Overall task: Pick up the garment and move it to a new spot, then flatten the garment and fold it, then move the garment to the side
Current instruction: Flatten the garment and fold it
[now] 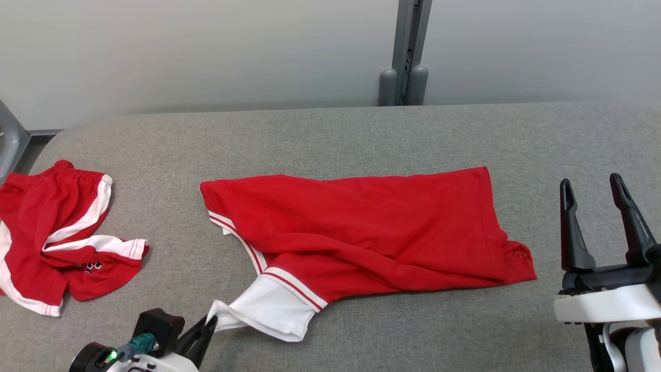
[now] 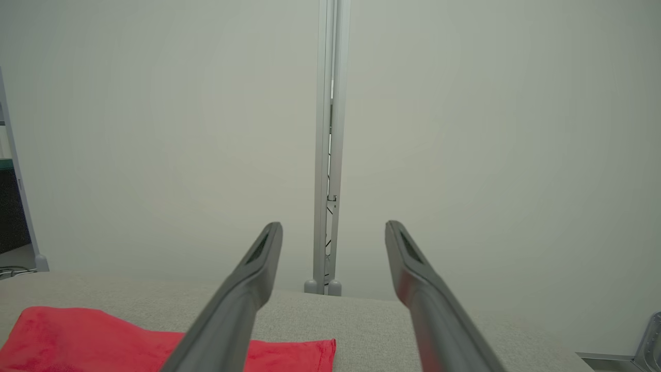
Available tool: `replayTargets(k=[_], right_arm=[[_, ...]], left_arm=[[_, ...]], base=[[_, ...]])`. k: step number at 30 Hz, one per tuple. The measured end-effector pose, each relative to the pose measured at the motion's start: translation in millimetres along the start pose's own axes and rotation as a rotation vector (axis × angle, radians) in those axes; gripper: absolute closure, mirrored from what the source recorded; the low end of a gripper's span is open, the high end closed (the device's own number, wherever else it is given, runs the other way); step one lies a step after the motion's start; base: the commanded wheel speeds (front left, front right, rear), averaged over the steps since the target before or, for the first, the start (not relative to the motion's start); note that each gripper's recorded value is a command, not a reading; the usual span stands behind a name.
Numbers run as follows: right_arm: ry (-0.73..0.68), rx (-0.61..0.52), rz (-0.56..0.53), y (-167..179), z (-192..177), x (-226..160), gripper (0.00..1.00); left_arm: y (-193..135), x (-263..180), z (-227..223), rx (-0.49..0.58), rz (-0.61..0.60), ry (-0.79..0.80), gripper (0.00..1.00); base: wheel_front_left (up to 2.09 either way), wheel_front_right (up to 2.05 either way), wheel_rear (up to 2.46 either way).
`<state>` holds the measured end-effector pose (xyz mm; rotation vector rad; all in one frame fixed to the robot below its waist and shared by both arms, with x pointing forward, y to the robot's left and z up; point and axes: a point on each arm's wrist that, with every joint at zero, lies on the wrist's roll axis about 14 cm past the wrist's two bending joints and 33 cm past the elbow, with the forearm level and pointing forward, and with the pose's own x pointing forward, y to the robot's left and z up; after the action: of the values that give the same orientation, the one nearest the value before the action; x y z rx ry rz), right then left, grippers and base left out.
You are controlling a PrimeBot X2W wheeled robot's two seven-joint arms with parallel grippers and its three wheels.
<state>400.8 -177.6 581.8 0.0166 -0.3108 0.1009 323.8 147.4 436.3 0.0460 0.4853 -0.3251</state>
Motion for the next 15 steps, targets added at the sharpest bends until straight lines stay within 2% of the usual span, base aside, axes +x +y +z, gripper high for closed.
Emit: replayTargets(k=[6,7,8,11,15], right_arm=[[0.013,-0.002,-0.006,-2.1,-3.1,-4.0,0.00],[0.015,-0.002,-0.007,-2.6,-3.5,-4.6,0.00],[0.017,-0.001,-0.008,-2.7,-4.0,-5.1,0.00],[0.018,-0.001,-0.010,-3.4,-3.7,-6.6,0.00],[0.026,0.001,-0.014,-4.3,-4.5,-12.5,0.00]], left_arm=[[-10.1,-5.3,-25.9,-0.051,-0.023,0.090,1.00],[-13.2,-5.3,-29.1,-0.061,-0.030,0.099,0.18],[-16.8,-4.3,-28.3,-0.072,-0.042,0.094,0.00],[-19.3,-2.5,-22.7,-0.091,-0.045,0.071,0.00],[3.5,-3.4,-2.2,-0.072,0.041,-0.001,0.00]], base=[[0.00,0.00,0.00],[0.00,0.00,0.00],[0.00,0.00,0.00],[0.00,0.00,0.00],[0.00,0.00,0.00]])
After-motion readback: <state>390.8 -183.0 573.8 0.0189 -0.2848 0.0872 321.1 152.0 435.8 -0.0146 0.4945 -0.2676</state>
